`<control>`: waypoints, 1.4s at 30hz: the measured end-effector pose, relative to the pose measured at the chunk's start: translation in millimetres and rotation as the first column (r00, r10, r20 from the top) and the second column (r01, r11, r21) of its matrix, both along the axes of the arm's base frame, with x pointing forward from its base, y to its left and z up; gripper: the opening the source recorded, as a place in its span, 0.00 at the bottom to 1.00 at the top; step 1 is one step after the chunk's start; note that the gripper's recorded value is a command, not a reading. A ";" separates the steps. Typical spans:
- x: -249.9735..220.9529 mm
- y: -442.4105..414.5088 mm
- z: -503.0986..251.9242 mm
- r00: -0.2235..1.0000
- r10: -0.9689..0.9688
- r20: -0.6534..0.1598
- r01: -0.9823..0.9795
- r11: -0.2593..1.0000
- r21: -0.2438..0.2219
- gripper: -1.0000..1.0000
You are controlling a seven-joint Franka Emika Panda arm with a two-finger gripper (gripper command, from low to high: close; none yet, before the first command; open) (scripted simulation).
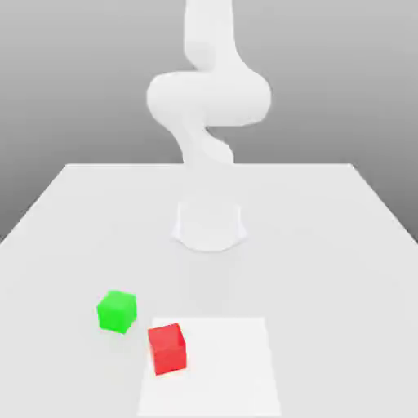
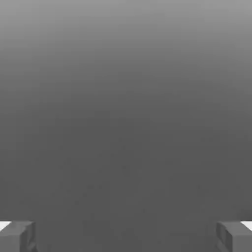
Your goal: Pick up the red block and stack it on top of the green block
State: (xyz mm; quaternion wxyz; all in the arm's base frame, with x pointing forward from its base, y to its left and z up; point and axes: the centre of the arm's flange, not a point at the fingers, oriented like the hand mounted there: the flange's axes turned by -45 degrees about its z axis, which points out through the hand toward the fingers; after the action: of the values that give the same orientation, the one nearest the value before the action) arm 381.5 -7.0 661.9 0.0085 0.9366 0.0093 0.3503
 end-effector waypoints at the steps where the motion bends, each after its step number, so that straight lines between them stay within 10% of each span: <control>1: 13.6 -3.3 -22.6 0.999 0.010 -0.038 -0.011 1.000 -0.013 0.50; 11: 72.7 -35.7 -245.7 0.920 0.108 -0.378 -0.143 0.987 -0.068 0.50; 20: 28.6 -58.6 -434.2 0.745 0.209 -0.633 -0.272 0.962 -0.003 0.50; 26: 20.9 -58.8 -505.2 0.721 0.223 -0.656 -0.288 0.957 0.009 0.50; 27: 20.3 -58.8 -513.5 0.721 0.223 -0.656 -0.288 0.957 0.009 0.00; 42: 0.8 -90.8 -444.3 0.730 0.177 -0.659 -0.235 0.972 0.001 0.00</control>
State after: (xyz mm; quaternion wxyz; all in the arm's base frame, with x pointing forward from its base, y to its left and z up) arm 382.3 -97.8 217.6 0.0043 0.9915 0.1299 -0.0017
